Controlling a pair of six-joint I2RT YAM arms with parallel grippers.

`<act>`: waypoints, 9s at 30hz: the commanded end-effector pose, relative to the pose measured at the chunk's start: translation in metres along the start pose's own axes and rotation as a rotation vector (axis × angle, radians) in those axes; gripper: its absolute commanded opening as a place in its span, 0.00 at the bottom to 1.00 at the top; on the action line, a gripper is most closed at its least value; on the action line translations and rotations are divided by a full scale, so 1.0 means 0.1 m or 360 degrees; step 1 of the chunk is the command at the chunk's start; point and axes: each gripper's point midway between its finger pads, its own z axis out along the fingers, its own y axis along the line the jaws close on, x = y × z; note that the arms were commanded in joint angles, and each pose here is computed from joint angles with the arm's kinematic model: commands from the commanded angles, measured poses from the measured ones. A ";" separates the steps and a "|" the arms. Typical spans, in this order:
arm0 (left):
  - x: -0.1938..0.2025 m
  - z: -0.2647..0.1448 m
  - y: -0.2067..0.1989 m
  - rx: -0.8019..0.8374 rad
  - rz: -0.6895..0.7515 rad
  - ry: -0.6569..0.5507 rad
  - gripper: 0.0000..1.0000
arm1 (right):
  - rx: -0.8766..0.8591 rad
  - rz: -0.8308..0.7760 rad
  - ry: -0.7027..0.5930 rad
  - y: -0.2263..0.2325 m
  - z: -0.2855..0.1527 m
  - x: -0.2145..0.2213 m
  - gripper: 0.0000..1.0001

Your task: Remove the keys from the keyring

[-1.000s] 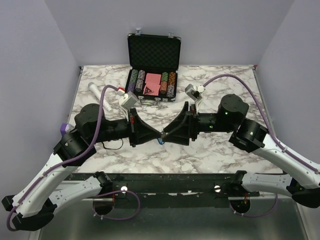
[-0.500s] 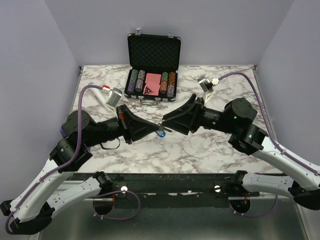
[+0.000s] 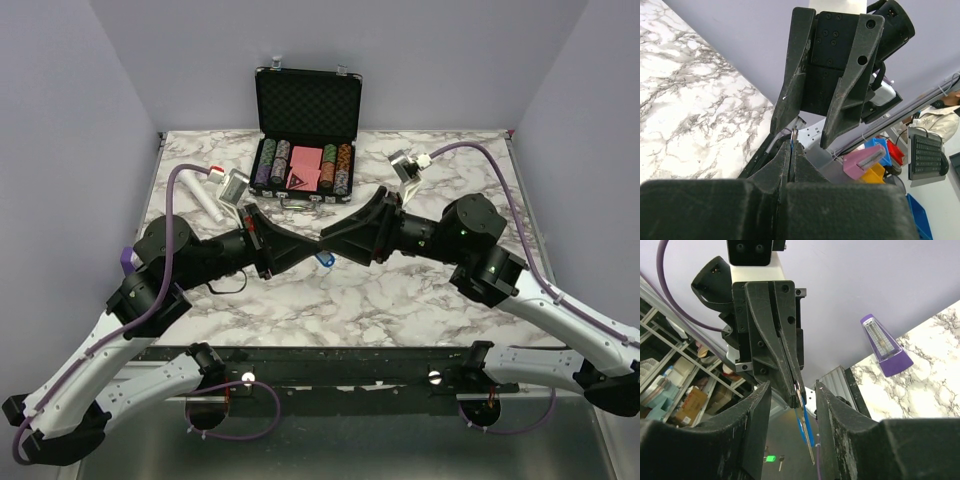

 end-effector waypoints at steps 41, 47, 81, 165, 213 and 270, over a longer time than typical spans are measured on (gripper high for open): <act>-0.16 0.01 0.03 -0.0069 -0.0009 -0.0119 0.00 | -0.0057 0.0021 0.0026 -0.02 0.06 0.08 0.19; -0.14 0.02 0.03 -0.0067 -0.0003 -0.0104 0.00 | -0.0052 0.0027 0.0034 -0.03 0.07 0.09 0.18; -0.13 -0.29 -0.34 0.0065 0.0179 0.0021 0.50 | -0.0253 -0.0112 0.0102 0.26 -0.20 0.20 0.01; 0.69 -0.30 -0.53 0.0516 0.0248 0.0739 0.00 | -0.0332 -0.0125 0.0610 0.16 -0.10 0.64 0.01; 0.32 -0.72 0.71 -0.0659 -0.0052 -0.0092 0.76 | 0.0307 -0.0164 0.0387 -0.49 -0.12 0.47 0.01; 3.60 -0.68 2.05 -0.1864 -0.0678 0.1170 0.43 | 0.1463 0.0282 0.0251 -1.95 -0.81 1.19 0.01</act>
